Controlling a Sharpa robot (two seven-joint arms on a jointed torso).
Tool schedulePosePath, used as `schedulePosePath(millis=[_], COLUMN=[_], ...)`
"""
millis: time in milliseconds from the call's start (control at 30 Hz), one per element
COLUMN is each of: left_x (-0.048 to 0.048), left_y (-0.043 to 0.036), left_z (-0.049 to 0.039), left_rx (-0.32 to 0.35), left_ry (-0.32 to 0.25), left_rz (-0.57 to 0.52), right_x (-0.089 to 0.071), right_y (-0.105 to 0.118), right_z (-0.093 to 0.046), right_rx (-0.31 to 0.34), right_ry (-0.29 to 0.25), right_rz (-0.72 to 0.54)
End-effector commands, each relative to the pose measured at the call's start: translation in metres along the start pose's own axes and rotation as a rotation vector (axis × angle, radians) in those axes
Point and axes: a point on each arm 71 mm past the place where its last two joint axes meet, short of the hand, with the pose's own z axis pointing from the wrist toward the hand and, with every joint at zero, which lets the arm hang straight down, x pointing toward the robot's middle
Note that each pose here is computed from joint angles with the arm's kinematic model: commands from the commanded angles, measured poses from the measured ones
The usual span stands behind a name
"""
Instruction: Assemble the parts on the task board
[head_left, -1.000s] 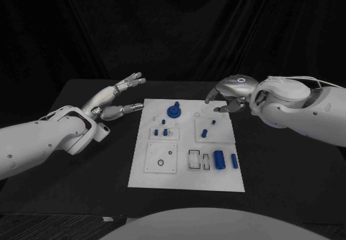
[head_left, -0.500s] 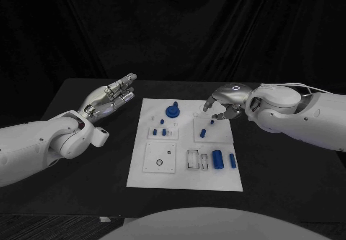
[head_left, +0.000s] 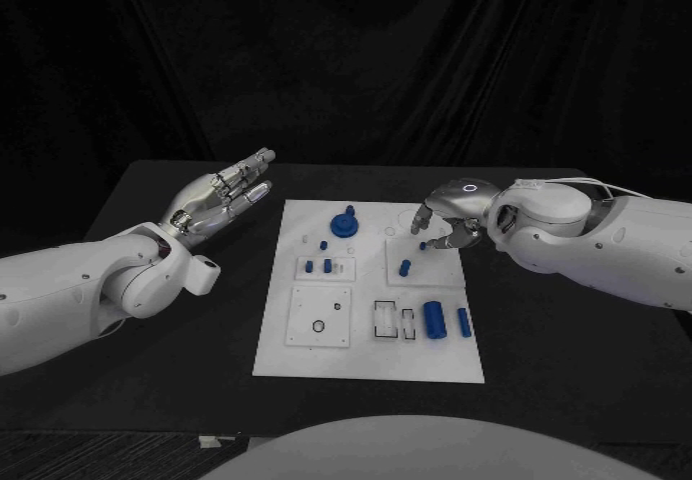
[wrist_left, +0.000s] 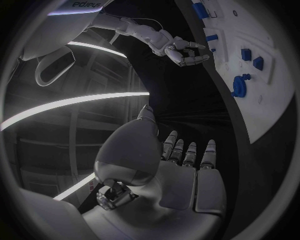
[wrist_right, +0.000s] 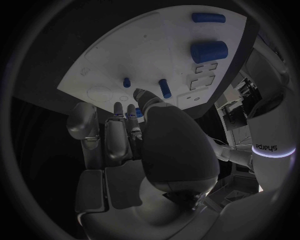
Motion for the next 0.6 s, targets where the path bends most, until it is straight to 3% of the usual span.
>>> schedulePosePath(millis=[33, 600], left_x=[0.0011, 0.0001], left_y=[-0.0112, -0.0071], left_z=[-0.0003, -0.0011], left_rx=[0.168, 0.149], left_ry=[0.008, -0.007], left_rz=[-0.036, -0.025], right_x=[0.004, 0.018], right_y=[-0.001, -0.005], right_z=[0.001, 0.010], right_rx=[0.011, 0.013], right_ry=[0.007, 0.023], right_rz=[-0.007, -0.002])
